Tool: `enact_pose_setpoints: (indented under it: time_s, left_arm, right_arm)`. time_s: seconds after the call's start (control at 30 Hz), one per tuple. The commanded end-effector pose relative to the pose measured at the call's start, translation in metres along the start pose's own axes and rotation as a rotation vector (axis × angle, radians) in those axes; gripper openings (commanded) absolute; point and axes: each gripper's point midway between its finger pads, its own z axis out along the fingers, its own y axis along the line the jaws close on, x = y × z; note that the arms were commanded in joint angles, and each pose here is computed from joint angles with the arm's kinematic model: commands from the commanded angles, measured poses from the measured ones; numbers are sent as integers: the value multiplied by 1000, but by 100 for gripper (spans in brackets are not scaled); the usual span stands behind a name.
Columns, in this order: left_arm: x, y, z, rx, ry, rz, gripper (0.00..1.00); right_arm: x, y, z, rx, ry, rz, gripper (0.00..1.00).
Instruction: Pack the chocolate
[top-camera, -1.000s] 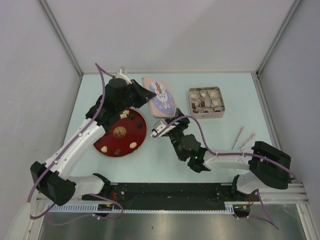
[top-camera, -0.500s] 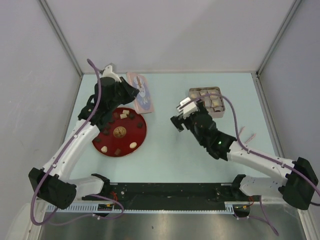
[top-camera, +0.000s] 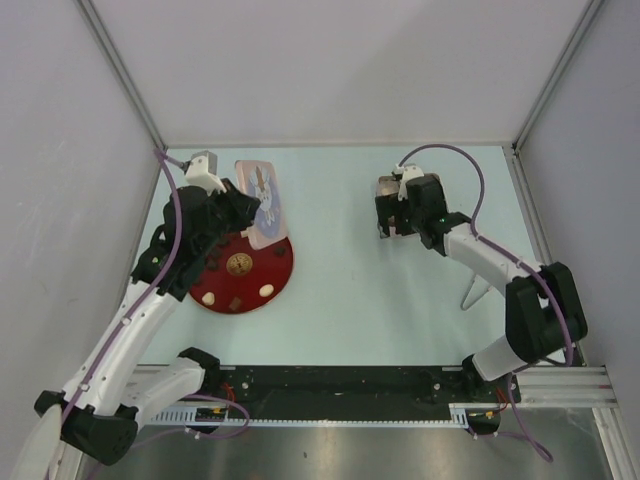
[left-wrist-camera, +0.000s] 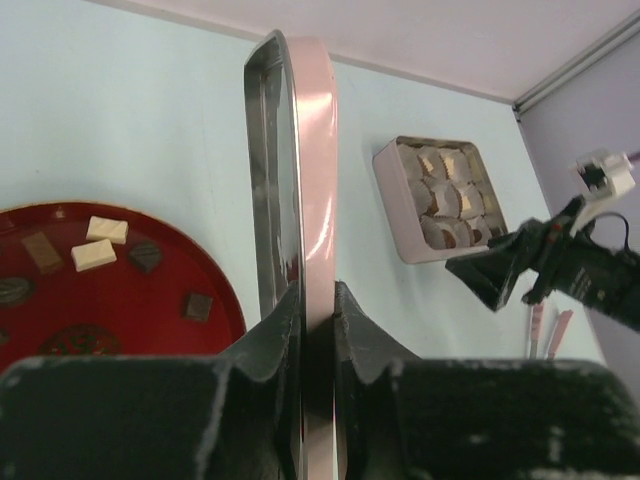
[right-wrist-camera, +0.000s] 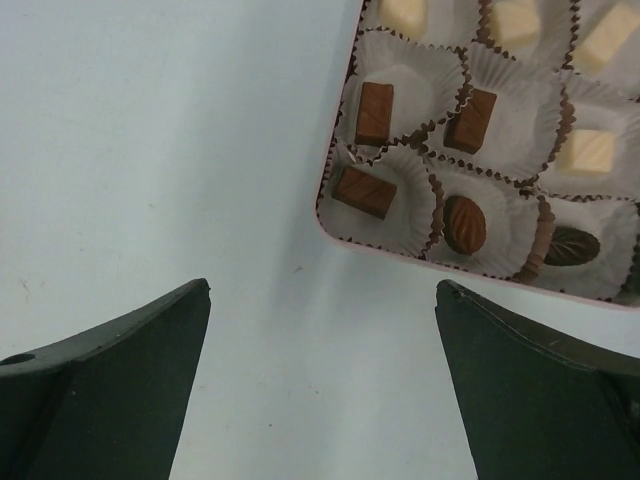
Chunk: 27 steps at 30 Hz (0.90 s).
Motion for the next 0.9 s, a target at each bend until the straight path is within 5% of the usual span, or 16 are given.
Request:
enact_pose_setpoints:
  time_s: [0.0,0.37,0.87]
  left_arm:
    - [3,2,-14,23,-9,27,10]
    - [22,10,-30,25,12,9,11]
    - [21,11,-43,30,-3,18,11]
  right_arm:
    - [-20,6,22,-68,-7,49,100]
    - [-14,20,59,-122,40,35,100]
    - [17,69,58,-174,126,-44,100]
